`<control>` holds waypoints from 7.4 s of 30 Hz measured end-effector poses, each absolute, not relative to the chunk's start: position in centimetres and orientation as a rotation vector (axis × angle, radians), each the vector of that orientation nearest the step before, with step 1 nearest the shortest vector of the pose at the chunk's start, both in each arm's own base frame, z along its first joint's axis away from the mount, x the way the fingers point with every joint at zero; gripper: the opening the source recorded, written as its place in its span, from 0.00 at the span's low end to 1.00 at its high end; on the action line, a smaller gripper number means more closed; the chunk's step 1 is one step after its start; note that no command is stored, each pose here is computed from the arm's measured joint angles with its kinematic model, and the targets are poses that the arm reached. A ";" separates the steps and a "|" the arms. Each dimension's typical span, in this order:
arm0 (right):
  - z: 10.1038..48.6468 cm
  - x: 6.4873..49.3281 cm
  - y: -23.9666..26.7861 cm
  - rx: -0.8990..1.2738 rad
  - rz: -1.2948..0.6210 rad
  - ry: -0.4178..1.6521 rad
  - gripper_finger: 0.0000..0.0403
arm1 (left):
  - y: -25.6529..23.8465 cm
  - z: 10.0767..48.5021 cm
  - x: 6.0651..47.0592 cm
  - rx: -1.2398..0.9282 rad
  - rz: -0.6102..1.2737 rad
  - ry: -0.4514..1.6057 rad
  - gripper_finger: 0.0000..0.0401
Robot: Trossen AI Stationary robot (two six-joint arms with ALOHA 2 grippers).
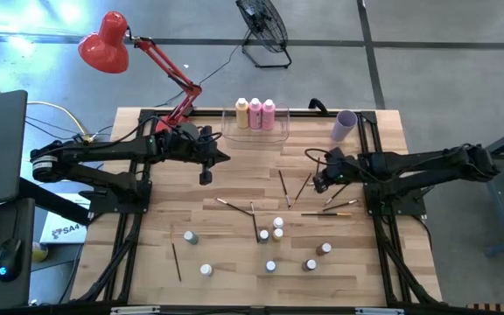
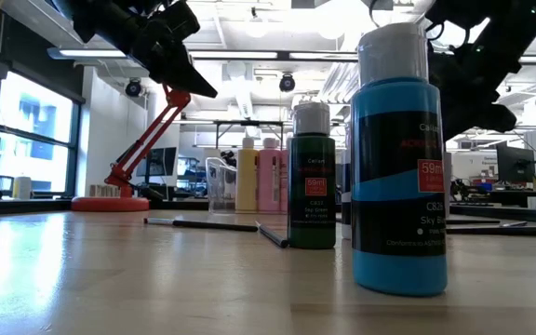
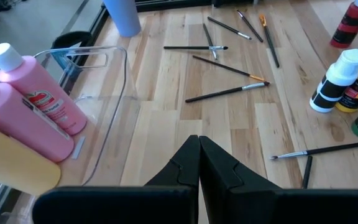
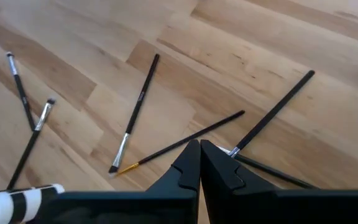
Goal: Pick & Place Paint Supplies
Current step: Put the black paint brush into the violet cup
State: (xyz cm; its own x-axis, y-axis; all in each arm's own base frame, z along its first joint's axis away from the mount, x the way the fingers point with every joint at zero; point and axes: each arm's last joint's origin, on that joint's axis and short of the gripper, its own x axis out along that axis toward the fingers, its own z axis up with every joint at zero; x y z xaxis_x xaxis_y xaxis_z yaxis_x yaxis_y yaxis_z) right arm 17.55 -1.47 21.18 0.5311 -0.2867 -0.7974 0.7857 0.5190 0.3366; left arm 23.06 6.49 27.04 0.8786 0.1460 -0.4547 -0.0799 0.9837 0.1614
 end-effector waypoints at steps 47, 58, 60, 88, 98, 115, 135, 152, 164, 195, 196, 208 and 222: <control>18.3 19.1 -1.4 0.826 -0.757 0.935 0.12 | 6.5 27.0 23.0 0.139 0.117 0.489 0.00; 18.2 19.2 -1.7 0.798 -0.835 0.895 0.39 | 6.5 26.9 23.0 0.137 0.116 0.497 0.00; 18.2 19.2 -1.7 0.840 -0.859 0.878 0.39 | 6.5 26.8 22.9 0.134 0.114 0.508 0.00; 13.8 21.6 -1.6 0.942 -0.941 1.011 0.27 | 6.4 26.6 22.8 0.128 0.110 0.534 0.00; 13.3 21.7 -1.6 0.912 -0.975 1.011 0.26 | 6.4 26.6 22.8 0.128 0.110 0.532 0.00; 13.3 21.7 -1.7 0.910 -0.976 1.010 0.12 | 6.4 26.6 22.8 0.128 0.111 0.532 0.00; 13.4 21.5 -1.4 0.901 -0.909 1.072 0.01 | 6.4 26.6 22.8 0.127 0.111 0.532 0.00; 18.0 19.6 -0.7 0.740 -0.693 0.988 0.01 | 6.4 26.7 22.9 0.123 0.114 0.528 0.00; 23.1 20.7 0.6 0.332 -0.547 0.964 0.01 | 6.7 28.3 23.2 0.179 0.170 0.484 0.03; 23.3 25.3 2.6 -0.640 -0.702 0.914 0.01 | 8.3 32.2 29.8 -0.096 0.091 0.569 0.55; 23.4 25.4 2.8 -0.670 -0.701 0.899 0.01 | 8.2 32.6 29.8 -0.116 0.070 0.573 0.55; 24.7 26.5 4.1 -0.924 -0.678 0.837 0.01 | 11.1 35.6 28.8 -0.548 -0.089 0.570 0.55; 22.0 30.3 5.1 -1.241 -0.653 0.903 0.01 | 12.7 32.0 31.5 -0.871 -0.200 0.661 0.55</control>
